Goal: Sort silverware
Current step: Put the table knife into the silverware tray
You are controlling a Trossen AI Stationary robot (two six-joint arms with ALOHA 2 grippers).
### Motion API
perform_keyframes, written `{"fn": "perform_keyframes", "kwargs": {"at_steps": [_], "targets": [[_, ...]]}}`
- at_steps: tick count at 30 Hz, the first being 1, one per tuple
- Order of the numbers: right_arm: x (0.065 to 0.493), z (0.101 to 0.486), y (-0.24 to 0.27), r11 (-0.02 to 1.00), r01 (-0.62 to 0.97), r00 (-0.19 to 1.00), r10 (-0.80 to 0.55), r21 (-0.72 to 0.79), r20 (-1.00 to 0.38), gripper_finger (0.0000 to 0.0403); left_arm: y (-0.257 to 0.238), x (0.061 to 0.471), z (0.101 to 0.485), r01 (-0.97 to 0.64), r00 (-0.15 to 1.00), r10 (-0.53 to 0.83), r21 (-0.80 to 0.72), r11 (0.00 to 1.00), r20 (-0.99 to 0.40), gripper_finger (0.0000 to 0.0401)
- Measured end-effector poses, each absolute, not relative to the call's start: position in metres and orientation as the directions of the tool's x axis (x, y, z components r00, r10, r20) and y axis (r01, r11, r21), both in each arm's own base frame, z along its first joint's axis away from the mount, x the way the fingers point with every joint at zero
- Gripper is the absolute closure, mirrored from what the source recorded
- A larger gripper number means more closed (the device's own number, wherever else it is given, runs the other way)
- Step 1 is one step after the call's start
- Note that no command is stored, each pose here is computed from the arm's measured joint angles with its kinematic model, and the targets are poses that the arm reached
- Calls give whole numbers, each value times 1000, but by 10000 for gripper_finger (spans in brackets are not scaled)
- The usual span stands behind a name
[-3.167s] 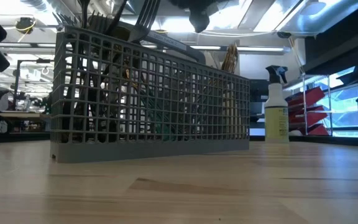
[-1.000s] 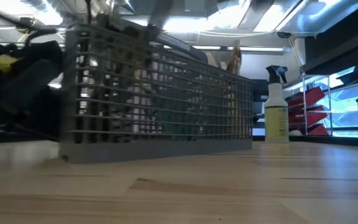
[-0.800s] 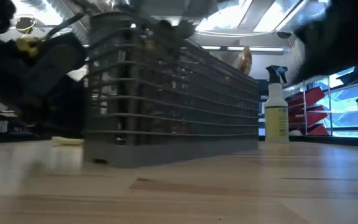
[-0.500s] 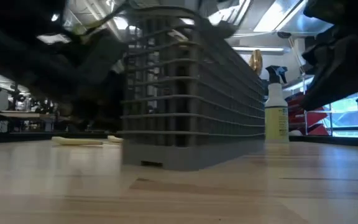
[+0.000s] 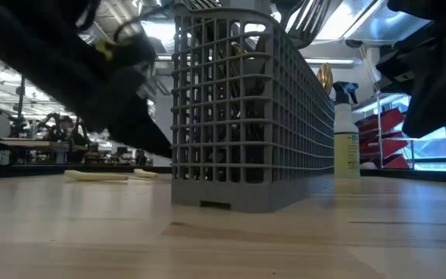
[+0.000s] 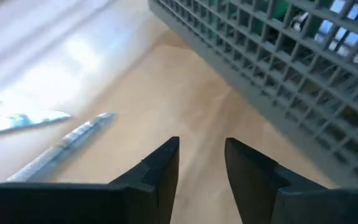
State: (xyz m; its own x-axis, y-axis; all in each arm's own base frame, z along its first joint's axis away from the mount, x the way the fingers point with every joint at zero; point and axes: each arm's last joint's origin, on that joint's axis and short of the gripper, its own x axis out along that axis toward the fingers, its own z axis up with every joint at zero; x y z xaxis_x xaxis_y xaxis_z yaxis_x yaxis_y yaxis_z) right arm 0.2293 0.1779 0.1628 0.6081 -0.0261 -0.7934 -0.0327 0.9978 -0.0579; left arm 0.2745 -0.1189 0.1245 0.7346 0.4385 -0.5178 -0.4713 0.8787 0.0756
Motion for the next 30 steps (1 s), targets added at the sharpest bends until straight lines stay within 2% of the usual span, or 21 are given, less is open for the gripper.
{"fn": "perform_keyframes", "kwargs": {"at_steps": [5,10,14,17,20,25,30], "targets": [[230,163,179,998,-51,604,-4,-44,-797,403,-101,251,166,-408,693,435,185,894,-574,286],[227,163,185,994,-107,576,75,16,-814,403,-65,236,189,-318,621,331,157,935,-711,286],[222,163,190,990,-138,570,94,18,-816,403,-40,231,187,-239,523,338,246,939,-783,286],[221,163,192,989,-145,572,96,14,-815,403,-26,231,183,-146,472,225,176,973,-853,286],[221,163,191,990,-139,576,87,8,-813,403,-18,231,183,-107,457,173,139,984,-872,286],[221,163,191,991,-132,588,69,-12,-806,403,-6,228,181,-20,410,176,185,983,-895,286],[221,163,191,991,-132,587,68,-12,-806,403,12,221,178,-32,328,173,172,985,-929,268]]}}
